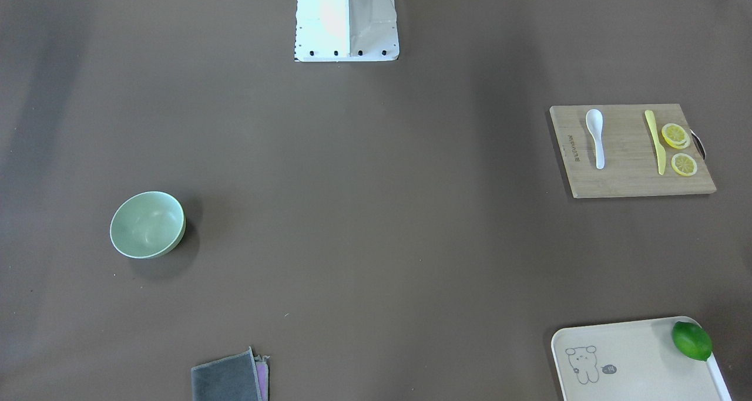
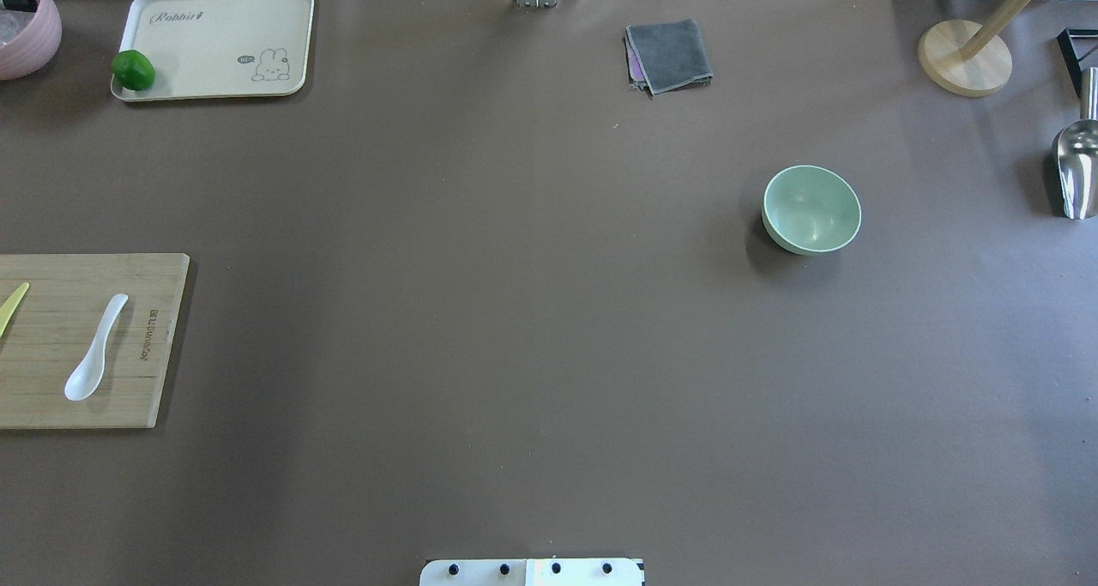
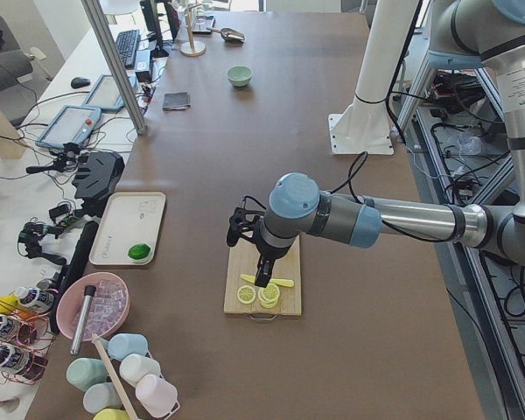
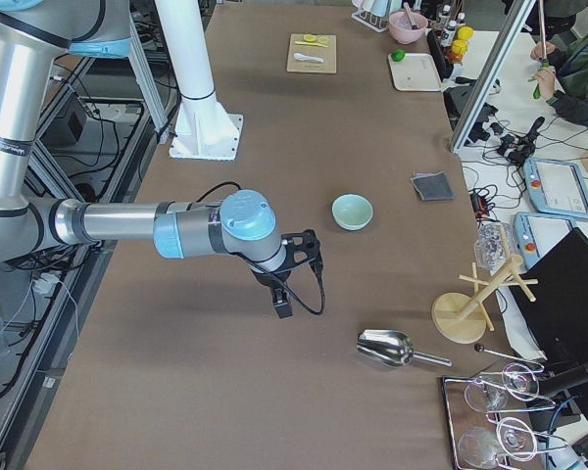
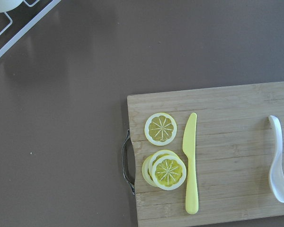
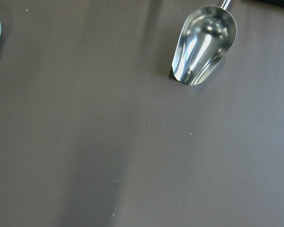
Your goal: Place spoon in bowl
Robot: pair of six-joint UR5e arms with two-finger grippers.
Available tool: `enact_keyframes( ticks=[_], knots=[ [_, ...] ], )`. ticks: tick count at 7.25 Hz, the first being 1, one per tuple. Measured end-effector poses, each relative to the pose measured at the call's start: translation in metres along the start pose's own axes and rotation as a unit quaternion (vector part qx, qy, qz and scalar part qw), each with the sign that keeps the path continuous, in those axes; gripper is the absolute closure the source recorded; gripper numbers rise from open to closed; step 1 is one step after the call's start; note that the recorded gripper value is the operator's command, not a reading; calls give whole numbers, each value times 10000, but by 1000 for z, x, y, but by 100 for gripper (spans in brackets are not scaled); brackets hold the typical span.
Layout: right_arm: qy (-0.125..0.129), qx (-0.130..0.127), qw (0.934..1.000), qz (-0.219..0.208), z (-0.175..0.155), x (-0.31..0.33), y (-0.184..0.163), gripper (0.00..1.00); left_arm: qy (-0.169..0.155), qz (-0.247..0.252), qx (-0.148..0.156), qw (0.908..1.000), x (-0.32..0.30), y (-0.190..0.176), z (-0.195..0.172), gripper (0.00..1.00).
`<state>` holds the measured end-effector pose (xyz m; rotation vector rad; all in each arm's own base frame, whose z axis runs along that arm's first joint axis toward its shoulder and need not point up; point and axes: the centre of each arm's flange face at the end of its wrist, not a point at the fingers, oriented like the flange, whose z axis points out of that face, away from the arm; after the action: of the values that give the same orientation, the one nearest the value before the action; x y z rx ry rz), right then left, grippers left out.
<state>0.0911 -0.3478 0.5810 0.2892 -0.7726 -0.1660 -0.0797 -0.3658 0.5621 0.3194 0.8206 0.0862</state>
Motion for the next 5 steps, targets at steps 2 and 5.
enact_keyframes(
  ticks=[2,5],
  knots=[
    [-60,150,9990,412,-5,-7,-14,0,126,624,565,9964,12,-40,-8,2],
    [-395,360,9931,1046,13,-53,-45,2,1016,859,771,9881,29,-59,-9,2]
  ],
)
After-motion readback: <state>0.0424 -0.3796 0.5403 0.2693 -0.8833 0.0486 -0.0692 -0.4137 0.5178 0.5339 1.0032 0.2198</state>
